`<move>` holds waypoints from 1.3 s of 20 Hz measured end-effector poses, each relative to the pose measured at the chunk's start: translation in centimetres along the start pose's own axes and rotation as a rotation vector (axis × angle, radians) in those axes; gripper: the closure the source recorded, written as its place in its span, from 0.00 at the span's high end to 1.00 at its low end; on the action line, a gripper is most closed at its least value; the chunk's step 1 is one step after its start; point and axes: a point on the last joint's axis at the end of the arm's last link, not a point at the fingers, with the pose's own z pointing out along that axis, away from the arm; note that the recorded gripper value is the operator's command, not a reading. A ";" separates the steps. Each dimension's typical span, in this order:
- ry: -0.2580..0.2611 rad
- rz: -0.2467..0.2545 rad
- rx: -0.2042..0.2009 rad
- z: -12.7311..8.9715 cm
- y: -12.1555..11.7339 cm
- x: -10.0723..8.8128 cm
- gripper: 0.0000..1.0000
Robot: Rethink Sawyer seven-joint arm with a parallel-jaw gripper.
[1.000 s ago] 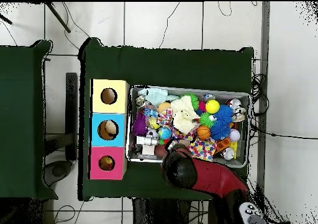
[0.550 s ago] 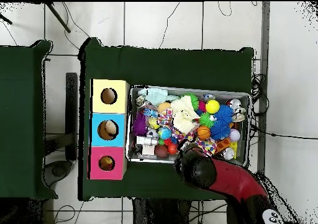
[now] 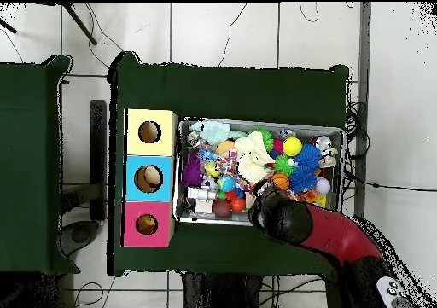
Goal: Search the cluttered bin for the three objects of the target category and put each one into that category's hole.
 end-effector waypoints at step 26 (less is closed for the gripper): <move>-0.102 0.028 -0.028 3.6 -5.1 -14.3 0.00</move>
